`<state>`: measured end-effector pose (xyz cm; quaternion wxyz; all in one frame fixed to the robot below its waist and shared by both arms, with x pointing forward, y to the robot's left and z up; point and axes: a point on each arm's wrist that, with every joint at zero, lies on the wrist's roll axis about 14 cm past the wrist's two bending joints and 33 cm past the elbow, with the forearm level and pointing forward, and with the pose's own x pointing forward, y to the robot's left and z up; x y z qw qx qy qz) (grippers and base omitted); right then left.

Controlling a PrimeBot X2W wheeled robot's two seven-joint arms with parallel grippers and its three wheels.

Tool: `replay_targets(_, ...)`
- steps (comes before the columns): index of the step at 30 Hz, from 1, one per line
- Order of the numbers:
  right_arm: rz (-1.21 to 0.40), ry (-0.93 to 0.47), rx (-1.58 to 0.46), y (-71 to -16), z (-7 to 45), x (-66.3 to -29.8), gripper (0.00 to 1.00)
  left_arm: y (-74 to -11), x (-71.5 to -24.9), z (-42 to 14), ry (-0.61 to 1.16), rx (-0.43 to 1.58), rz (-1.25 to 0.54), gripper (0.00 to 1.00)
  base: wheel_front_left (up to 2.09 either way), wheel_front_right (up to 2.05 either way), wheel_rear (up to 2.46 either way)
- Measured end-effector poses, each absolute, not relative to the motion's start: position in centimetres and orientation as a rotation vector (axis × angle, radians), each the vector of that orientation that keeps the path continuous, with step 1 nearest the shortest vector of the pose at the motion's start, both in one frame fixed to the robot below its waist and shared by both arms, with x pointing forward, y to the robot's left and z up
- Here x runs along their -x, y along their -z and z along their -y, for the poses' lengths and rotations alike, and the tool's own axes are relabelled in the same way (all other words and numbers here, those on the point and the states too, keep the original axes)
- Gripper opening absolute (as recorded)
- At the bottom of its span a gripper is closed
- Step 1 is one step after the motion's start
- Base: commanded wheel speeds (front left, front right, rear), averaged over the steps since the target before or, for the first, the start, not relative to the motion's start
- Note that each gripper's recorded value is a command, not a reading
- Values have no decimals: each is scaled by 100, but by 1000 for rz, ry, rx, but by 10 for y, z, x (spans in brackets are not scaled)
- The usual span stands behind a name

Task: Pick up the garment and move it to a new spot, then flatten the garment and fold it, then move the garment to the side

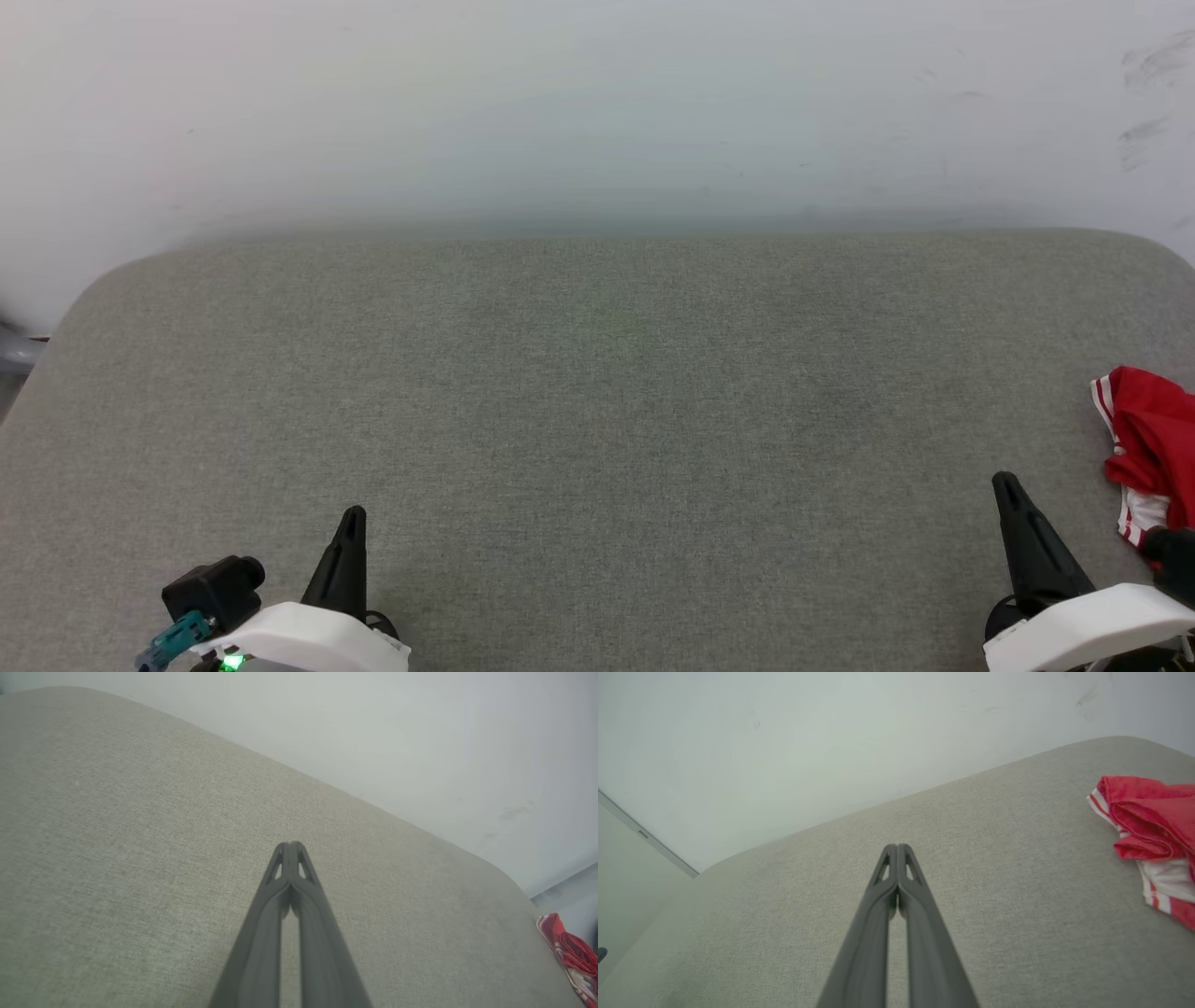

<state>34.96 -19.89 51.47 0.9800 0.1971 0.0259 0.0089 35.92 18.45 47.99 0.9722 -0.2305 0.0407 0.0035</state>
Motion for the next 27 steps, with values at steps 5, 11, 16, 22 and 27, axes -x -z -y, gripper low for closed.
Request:
replay_targets(5, -55, -19, -480, -513, 198, -352, 0, -480, -362, -187, -18, 545, -89, 0, 0, 0, 0)
replay_targets(11, -49, -20, -595, -513, 198, -356, 0, -480, -364, -189, -32, 650, -100, 0, 0, 0, 0)
replay_targets(16, -48, -19, -670, -512, 198, -359, 0, -479, -366, -190, -44, 724, -106, 0, 0, 0, 0)
replay_targets(22, -52, -19, -756, -510, 197, -361, 0, -481, -369, -191, -46, 804, -105, 0, 0, 0, 0)
replay_targets(27, -47, -18, -824, -510, 197, -363, 0, -481, -370, -193, -53, 866, -108, 0, 0, 0, 0)
